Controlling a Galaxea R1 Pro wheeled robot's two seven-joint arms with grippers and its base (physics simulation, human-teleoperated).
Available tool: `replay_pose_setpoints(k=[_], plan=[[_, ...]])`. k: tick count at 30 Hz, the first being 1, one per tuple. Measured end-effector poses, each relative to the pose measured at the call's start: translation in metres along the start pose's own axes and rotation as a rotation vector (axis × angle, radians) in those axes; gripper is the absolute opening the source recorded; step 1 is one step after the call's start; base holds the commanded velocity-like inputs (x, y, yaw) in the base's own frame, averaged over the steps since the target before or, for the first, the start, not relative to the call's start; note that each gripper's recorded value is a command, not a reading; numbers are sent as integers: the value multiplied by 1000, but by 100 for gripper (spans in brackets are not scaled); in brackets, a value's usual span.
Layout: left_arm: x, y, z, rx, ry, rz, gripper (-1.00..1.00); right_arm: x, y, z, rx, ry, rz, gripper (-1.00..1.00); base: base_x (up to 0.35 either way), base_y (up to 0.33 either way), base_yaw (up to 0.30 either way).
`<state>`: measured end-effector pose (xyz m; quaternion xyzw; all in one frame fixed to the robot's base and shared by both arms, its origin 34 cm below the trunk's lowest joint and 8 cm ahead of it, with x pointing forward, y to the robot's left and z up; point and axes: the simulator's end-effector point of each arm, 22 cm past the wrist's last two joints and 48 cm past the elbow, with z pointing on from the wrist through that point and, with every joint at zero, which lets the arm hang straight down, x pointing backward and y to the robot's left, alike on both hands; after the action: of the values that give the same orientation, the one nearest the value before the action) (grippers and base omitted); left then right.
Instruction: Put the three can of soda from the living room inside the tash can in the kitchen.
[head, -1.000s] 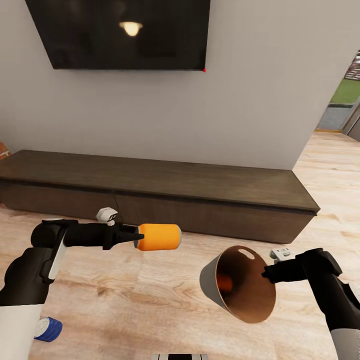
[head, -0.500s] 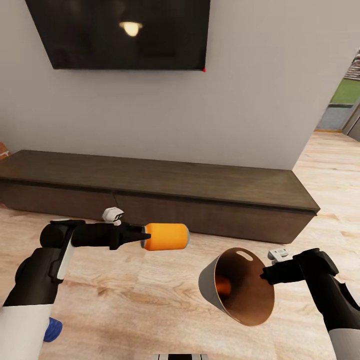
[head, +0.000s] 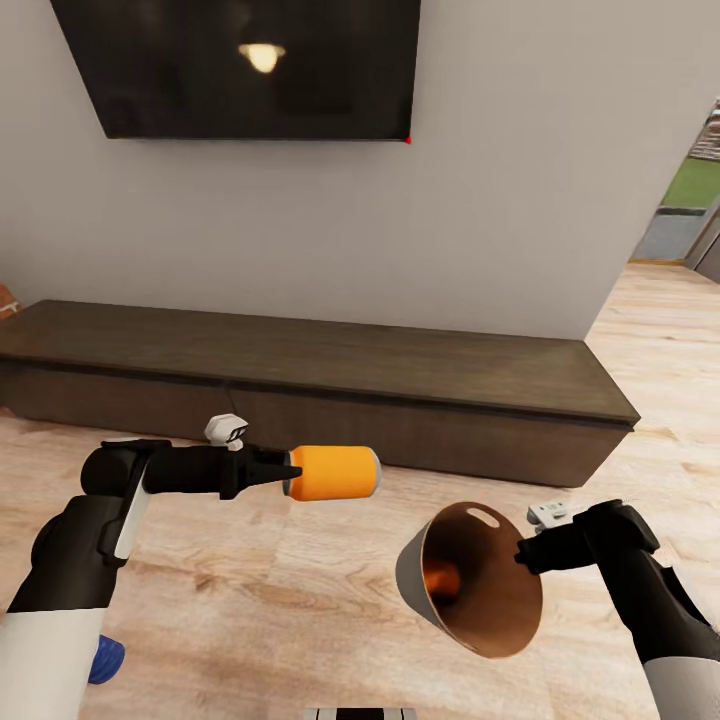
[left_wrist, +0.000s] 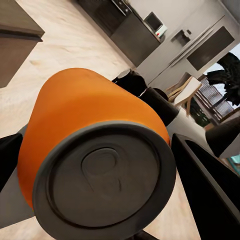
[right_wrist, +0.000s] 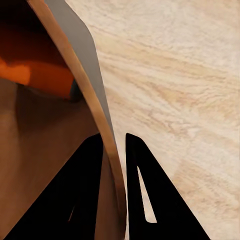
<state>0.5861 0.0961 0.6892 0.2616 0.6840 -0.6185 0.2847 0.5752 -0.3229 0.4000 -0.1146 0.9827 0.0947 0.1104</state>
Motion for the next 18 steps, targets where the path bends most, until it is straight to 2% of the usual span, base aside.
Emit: replay_pose_setpoints(k=[7,11,14,18], plan=[[5,-6,16,31,19,-5,-100,-3,15,14,26,8,-15,-100,0,0,0],[17,-15,40,76,66,-9,-100,-4,21,17,30,13,-33,-100,0,0,0],[26,-11,65,56,95,-10,-100,-11,31,19,24,5,-52,-100,0,0,0],[29,-12,72,55,105,-9,-100,-15,40,20,10,3,-63,-100,0,0,0]])
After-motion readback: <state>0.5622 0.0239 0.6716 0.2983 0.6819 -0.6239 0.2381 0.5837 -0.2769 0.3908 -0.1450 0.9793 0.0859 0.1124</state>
